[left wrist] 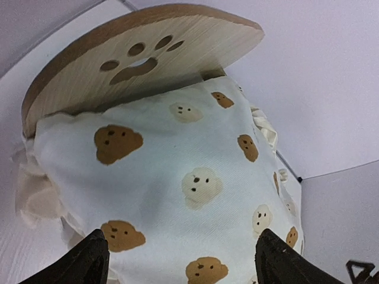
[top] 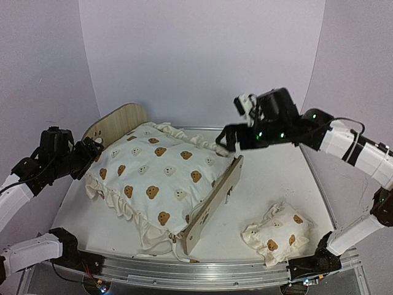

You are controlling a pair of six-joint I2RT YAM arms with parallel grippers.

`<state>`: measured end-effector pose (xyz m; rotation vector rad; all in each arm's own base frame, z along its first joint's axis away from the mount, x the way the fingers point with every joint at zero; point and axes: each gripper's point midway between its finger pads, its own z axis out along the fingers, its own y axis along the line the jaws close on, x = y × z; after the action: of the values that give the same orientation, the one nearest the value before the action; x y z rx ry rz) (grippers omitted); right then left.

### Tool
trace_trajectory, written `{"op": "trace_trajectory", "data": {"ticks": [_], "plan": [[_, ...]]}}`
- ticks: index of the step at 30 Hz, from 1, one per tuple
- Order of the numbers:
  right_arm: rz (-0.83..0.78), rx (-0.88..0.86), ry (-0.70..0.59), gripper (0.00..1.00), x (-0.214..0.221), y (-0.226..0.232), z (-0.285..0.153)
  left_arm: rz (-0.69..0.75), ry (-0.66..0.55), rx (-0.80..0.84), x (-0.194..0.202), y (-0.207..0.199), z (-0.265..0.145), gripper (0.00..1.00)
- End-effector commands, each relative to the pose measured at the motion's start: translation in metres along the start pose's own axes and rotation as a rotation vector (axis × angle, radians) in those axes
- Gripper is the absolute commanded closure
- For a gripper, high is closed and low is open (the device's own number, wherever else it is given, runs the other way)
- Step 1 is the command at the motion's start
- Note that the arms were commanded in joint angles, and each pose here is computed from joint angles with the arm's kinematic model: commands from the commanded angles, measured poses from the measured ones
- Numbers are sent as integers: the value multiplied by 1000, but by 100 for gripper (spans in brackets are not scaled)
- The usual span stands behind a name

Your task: Set up the pet bed

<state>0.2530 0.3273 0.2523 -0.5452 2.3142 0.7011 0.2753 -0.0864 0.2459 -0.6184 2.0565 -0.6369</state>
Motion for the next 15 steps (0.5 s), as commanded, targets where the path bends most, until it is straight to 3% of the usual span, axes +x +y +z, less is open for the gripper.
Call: {"op": "trace_trajectory", "data": {"ticks": [1, 3, 5, 11, 13, 15], "plan": [[-211, 169, -170, 2, -100, -65, -13, -312, 88, -21, 29, 18, -1, 17], [-194, 146, -145, 2, -117, -82, 12, -348, 183, -33, 51, 22, 7, 16], [-144, 88, -126, 2, -130, -93, 36, -388, 202, -62, 63, 34, 13, 13], [15, -180, 5, 6, -125, -104, 98, -349, 264, 354, 86, -12, 47, 11], [79, -257, 55, 7, -113, -113, 109, -325, 322, 378, 99, -15, 57, 9], [163, -340, 113, 14, -100, -122, 121, -266, 332, 384, 105, -18, 65, 8]]}}
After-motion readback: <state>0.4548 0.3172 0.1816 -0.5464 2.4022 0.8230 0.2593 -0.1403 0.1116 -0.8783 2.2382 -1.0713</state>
